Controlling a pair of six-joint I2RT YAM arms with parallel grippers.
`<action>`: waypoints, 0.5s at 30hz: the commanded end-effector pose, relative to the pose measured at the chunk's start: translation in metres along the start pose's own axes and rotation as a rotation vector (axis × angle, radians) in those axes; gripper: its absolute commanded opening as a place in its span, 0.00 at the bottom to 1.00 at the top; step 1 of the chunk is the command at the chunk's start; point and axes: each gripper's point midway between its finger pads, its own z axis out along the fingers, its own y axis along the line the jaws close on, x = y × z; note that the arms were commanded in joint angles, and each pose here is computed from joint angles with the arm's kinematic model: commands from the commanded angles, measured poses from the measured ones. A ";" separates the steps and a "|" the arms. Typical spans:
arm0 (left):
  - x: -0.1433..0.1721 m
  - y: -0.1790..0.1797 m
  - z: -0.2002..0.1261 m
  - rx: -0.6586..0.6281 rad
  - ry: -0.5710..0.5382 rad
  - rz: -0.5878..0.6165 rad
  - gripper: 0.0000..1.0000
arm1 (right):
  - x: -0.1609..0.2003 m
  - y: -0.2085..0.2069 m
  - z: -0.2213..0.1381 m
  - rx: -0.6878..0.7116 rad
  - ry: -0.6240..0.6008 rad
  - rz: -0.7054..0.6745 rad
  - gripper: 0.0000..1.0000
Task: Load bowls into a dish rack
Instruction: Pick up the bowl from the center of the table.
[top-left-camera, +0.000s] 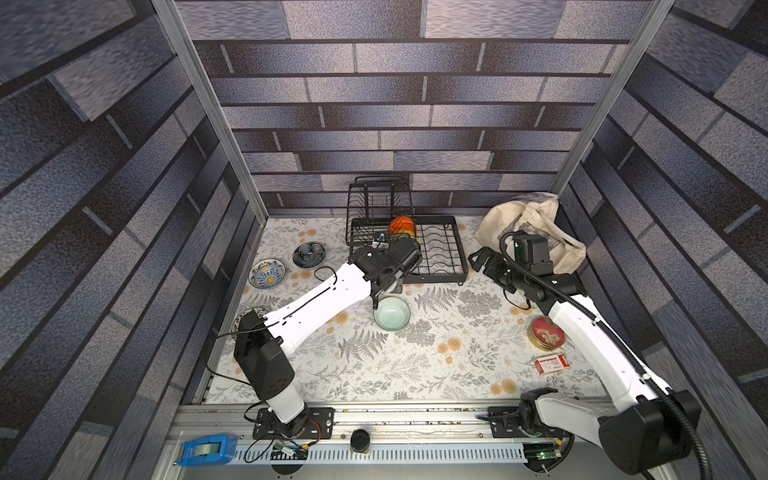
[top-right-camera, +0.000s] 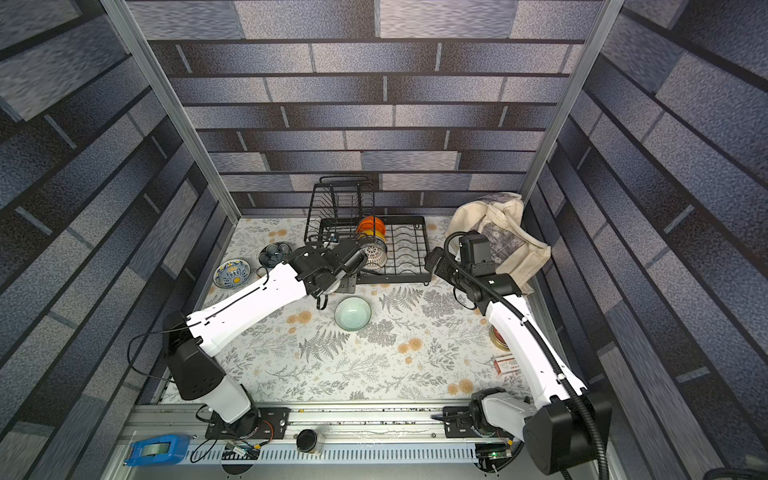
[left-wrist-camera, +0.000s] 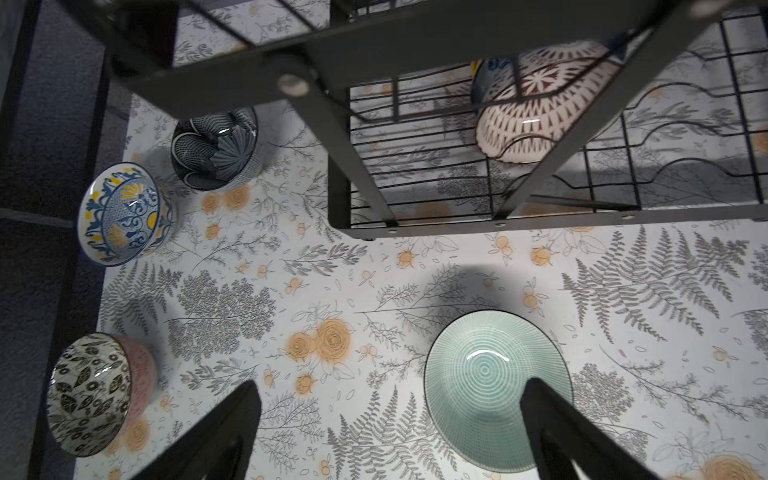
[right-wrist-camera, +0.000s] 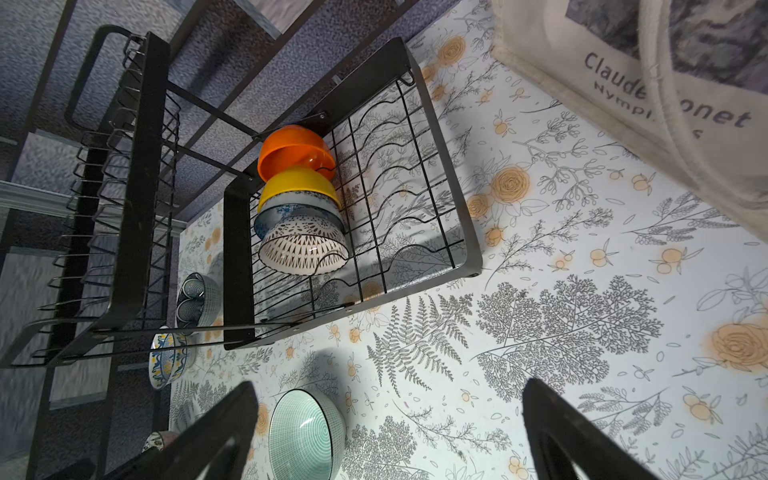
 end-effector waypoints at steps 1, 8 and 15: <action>0.018 0.030 0.001 -0.033 0.014 -0.019 1.00 | 0.022 0.008 0.008 -0.009 0.094 -0.056 1.00; 0.066 0.066 0.026 0.200 0.060 -0.385 1.00 | 0.080 0.025 0.037 0.014 0.215 -0.187 1.00; 0.106 0.094 0.053 0.445 0.136 -0.801 1.00 | 0.144 0.048 0.074 0.033 0.332 -0.307 0.93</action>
